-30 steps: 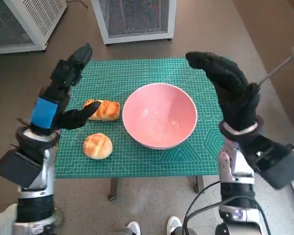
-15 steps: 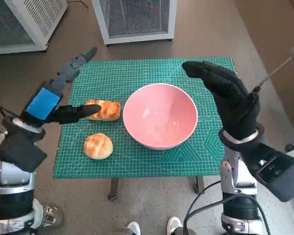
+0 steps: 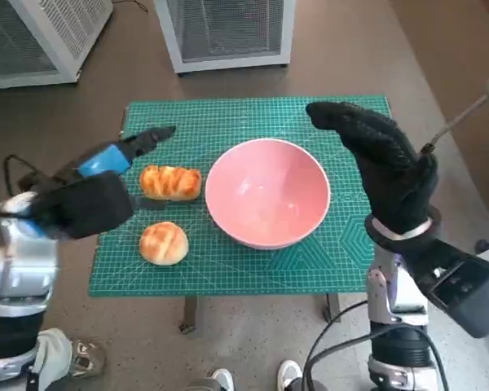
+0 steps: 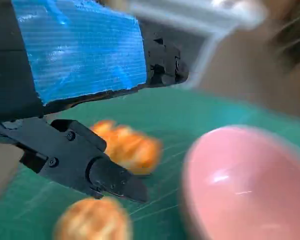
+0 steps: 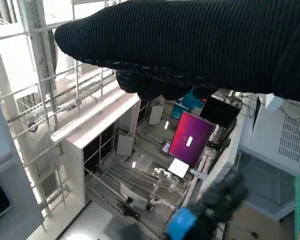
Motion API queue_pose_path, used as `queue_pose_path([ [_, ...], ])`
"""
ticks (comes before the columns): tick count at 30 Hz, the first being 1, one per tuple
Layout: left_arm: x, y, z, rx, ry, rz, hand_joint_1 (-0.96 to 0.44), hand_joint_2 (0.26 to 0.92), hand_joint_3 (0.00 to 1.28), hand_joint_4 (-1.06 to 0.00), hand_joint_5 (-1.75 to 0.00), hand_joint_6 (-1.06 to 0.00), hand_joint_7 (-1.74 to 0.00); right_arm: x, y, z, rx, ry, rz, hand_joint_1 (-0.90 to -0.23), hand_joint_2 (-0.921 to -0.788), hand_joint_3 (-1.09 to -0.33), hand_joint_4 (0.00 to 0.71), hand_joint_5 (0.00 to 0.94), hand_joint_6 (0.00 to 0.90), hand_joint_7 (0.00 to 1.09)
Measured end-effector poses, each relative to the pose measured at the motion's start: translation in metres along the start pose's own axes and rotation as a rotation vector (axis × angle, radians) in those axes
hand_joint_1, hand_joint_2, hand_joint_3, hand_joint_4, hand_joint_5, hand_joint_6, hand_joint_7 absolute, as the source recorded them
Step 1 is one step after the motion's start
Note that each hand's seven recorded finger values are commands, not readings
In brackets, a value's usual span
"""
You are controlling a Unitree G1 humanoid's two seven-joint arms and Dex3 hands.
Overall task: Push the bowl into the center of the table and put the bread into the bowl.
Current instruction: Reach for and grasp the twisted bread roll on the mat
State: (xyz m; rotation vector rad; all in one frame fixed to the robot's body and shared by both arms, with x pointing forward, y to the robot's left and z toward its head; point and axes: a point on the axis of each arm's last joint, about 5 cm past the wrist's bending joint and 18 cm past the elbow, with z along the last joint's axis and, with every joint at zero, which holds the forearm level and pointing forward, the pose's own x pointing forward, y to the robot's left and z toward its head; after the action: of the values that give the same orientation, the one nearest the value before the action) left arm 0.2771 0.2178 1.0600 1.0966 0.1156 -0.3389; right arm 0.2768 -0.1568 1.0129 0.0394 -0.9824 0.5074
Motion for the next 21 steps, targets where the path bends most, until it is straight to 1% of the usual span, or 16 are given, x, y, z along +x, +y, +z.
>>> queue_pose_path([
  [5, 0.008, 0.0, 0.006, 0.051, 0.038, -0.003, 0.02, 0.747, 0.0, -0.12, 0.0, -0.27, -0.04, -0.0011, 0.0, -0.001, -0.001, 0.005, -0.003, -0.42, -0.921, -0.452, 0.369, 0.0, -0.001, 0.74],
  [12, 0.023, 0.001, 0.008, 0.064, 0.086, -0.026, 0.0, 0.749, 0.0, -0.12, 0.0, -0.28, -0.03, -0.0023, -0.001, -0.001, -0.003, 0.007, -0.008, -0.421, -0.921, -0.451, 0.369, 0.0, 0.0, 0.74],
  [21, 0.049, -0.006, 0.011, 0.105, 0.188, -0.069, -0.02, 0.751, 0.0, -0.15, -0.01, -0.31, -0.03, -0.0045, 0.0, -0.002, -0.001, 0.015, -0.018, -0.423, -0.921, -0.45, 0.369, 0.0, -0.001, 0.74],
])
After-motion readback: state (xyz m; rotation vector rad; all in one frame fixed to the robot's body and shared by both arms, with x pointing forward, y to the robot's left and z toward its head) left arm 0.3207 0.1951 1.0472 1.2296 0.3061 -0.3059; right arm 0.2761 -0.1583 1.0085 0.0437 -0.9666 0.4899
